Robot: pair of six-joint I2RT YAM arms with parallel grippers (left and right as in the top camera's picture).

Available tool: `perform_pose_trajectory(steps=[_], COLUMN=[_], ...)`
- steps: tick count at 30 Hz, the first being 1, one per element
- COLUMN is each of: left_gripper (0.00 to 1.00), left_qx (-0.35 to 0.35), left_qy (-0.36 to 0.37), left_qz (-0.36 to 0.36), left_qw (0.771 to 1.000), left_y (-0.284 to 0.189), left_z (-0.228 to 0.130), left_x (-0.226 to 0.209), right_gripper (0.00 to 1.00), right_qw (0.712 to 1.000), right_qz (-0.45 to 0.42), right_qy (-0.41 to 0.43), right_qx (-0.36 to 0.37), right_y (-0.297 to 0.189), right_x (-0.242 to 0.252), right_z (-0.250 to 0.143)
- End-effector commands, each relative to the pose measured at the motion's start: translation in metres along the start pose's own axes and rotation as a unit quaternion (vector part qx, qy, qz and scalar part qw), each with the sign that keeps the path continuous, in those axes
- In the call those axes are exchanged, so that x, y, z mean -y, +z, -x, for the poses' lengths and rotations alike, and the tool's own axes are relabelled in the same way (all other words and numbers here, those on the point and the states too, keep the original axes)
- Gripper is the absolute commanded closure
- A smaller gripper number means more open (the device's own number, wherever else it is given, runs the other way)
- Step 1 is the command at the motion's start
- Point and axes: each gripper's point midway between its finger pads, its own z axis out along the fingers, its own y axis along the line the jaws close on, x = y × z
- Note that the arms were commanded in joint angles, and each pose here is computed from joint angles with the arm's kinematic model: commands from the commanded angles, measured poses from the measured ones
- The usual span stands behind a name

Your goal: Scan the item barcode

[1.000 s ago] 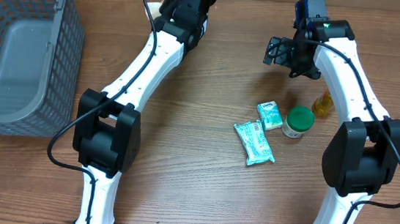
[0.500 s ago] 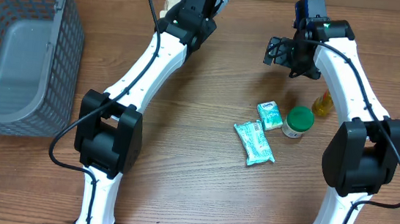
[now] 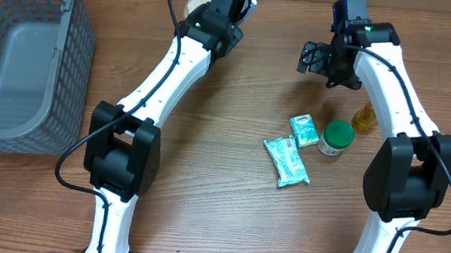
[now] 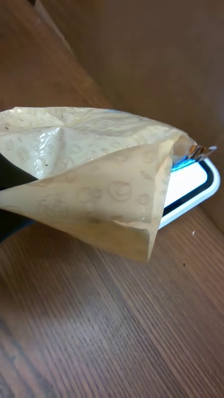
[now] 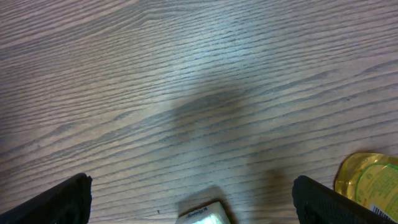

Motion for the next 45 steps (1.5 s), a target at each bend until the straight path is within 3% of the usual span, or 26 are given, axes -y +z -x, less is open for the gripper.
perform_pose_trajectory(steps=[1,4,9,16,23,26,27,28,33,45], left_gripper=[0.96,0.96,0.96,0.95,0.73,0.24,0.13,0.09,0.0,0.0], left_qx=[0.014,-0.014,-0.092,-0.171,-0.223,-0.236,-0.238,-0.239,-0.238,-0.228], left_qy=[-0.045,-0.04,-0.043,-0.071,-0.093,-0.094,-0.094,-0.094,-0.094,-0.08], left_qz=[-0.006,-0.036,-0.175,-0.367,-0.381,-0.38,-0.38,-0.38,-0.38,-0.326], left_qw=[0.999,0.998,0.979,0.911,0.893,0.889,0.889,0.889,0.889,0.914], left_y=[-0.027,-0.042,-0.073,-0.122,-0.139,-0.142,-0.142,-0.142,-0.142,-0.126], left_z=[0.014,0.001,-0.035,-0.067,-0.082,-0.087,-0.088,-0.088,-0.088,-0.088], left_x=[-0.008,0.0,0.057,0.121,0.134,0.134,0.134,0.134,0.134,0.119], right_gripper=[0.0,0.0,0.0,0.0,0.0,0.0,0.0,0.0,0.0,0.0], right_qw=[1.0,1.0,1.0,1.0,1.0,1.0,1.0,1.0,1.0,1.0], right_qz=[0.002,0.002,0.002,0.002,0.002,0.002,0.002,0.002,0.002,0.002], right_qy=[-0.005,-0.005,-0.005,-0.005,-0.005,-0.005,-0.005,-0.005,-0.005,-0.005], right_qx=[0.024,0.024,0.024,0.024,0.024,0.024,0.024,0.024,0.024,0.024], right_y=[-0.016,-0.016,-0.016,-0.016,-0.016,-0.016,-0.016,-0.016,-0.016,-0.016], right_x=[-0.002,-0.002,-0.002,-0.002,-0.002,-0.002,-0.002,-0.002,-0.002,-0.002], right_z=[0.009,0.009,0.009,0.009,0.009,0.009,0.009,0.009,0.009,0.009])
